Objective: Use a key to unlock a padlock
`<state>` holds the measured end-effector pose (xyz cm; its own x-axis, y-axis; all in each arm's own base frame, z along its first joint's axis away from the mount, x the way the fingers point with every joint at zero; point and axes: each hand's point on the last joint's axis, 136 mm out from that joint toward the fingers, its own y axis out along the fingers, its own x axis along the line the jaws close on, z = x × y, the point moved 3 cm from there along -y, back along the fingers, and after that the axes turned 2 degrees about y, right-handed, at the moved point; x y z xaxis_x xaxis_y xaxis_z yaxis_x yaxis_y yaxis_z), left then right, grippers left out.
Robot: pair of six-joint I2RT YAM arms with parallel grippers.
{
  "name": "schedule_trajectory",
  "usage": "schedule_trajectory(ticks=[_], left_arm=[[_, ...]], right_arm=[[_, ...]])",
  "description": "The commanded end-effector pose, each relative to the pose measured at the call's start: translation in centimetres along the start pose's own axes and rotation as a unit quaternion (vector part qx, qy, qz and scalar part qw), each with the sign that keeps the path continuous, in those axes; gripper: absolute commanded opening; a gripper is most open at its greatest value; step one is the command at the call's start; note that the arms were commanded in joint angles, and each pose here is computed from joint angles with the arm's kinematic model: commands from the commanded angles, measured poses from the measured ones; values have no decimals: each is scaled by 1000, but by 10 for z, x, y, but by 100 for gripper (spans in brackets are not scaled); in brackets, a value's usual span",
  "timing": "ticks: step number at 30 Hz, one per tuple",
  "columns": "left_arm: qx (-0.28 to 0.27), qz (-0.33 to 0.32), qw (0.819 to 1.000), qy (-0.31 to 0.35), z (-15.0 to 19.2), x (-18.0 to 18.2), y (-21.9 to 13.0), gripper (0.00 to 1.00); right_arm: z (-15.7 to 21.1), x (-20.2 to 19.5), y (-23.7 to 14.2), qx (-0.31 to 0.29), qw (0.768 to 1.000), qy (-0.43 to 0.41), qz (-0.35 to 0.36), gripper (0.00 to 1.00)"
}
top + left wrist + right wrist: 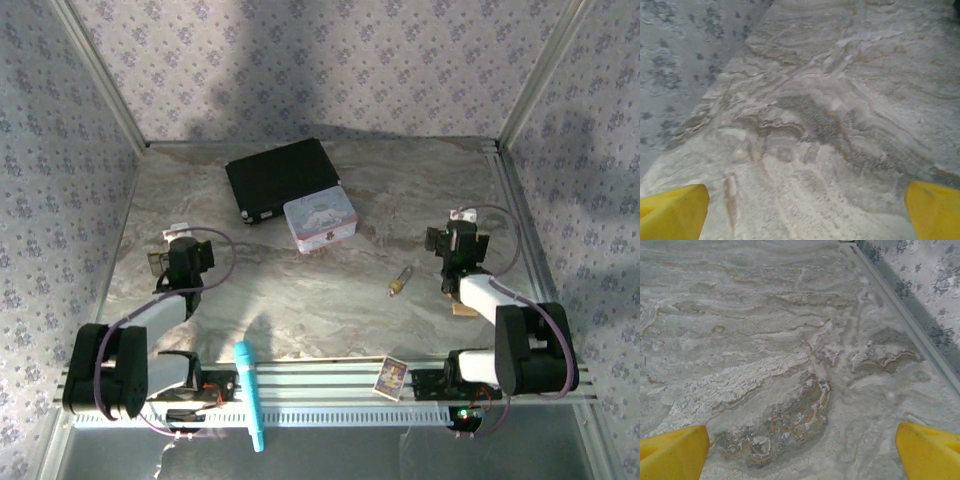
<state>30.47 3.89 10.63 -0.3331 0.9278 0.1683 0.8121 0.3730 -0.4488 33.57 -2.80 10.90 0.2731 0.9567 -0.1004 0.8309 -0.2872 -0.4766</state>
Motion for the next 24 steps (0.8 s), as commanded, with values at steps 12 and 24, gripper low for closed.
schedule_trajectory(ticks=[12,24], left_arm=[[-58,141,988,-7,-24,-44,43,100],[-55,140,989,-8,-26,-44,46,100]], right_arm=[[1,12,27,-45,996,1,-79,99],[1,13,27,-46,996,-1,-76,99]])
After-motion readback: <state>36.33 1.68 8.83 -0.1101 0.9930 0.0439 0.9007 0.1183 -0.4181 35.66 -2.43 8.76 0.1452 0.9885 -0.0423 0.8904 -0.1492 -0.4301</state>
